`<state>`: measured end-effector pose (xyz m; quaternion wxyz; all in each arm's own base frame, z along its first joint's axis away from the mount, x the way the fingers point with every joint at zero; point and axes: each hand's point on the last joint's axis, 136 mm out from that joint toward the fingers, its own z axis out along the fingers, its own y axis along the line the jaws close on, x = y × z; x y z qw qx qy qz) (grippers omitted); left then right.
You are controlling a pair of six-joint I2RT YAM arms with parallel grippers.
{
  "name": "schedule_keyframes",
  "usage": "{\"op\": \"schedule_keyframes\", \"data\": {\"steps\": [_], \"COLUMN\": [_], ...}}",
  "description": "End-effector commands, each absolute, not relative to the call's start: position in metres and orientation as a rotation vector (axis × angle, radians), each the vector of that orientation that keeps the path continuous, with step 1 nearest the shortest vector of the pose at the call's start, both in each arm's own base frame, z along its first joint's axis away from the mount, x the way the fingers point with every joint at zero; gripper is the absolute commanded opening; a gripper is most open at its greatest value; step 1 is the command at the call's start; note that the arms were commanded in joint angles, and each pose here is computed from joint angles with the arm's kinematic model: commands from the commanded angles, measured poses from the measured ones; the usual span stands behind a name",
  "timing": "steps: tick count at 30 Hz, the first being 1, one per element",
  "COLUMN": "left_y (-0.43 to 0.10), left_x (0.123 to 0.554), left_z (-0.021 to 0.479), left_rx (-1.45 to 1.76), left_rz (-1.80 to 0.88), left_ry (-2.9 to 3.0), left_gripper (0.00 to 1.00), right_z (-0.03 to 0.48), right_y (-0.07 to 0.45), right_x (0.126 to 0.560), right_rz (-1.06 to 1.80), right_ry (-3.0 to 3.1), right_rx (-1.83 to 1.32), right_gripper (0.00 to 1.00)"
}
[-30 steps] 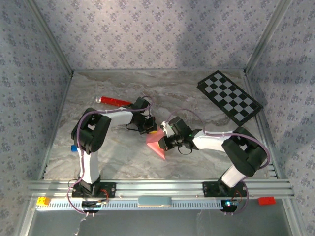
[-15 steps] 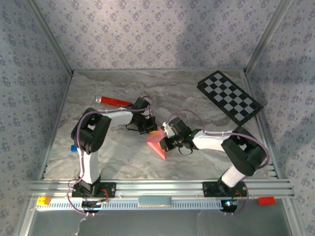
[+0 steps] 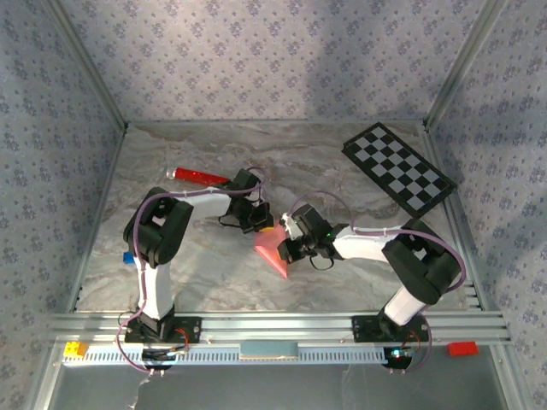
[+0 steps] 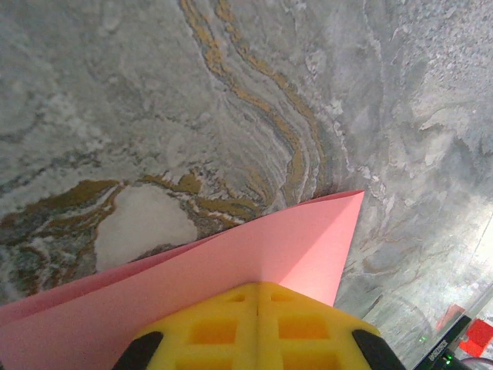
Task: Fold a paper plane with a square sheet of paper (pick it up from the middle)
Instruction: Third fold the triangle at the center of the table.
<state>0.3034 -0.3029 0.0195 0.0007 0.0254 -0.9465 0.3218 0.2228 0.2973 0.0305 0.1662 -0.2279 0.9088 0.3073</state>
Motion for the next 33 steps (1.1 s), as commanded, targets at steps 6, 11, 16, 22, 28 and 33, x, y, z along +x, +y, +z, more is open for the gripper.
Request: {"op": "schedule_keyframes", "data": {"steps": [6,11,16,22,28,33], "left_y": [-0.2877,-0.2876,-0.2874,-0.2874,-0.2868,-0.287], "left_x": [0.2877,0.2866,0.2868,0.2872,0.2868,0.2871], "left_z": [-0.0028,-0.0028,-0.0026,-0.0019,-0.0023,-0.0022], "left_rx": [0.117,0.115,0.116,0.116,0.119,0.121], "left_rz": [0.878,0.877,0.878,0.879,0.874,0.875], "left_ry": [-2.957,-2.957,-2.957,-2.959,-2.961,-2.961], "left_gripper": [0.04,0.04,0.04,0.04,0.04,0.04], "right_z": [0.0282,0.0277,0.025,0.0202,0.028,0.0296], "right_y": [0.2962,0.2983,0.299,0.2959,0.2961,0.2944], "right_x": [0.2239,0.2241,0.223,0.2219,0.2233,0.2247], "right_rz": [0.834,0.84,0.833,0.806,0.803,0.792], "right_ry": [2.613,2.613,2.625,2.645,2.621,2.612], "right_rx": [-0.645,-0.652,-0.657,-0.653,-0.655,-0.649], "right_gripper": [0.01,0.01,0.01,0.01,0.01,0.01]}}
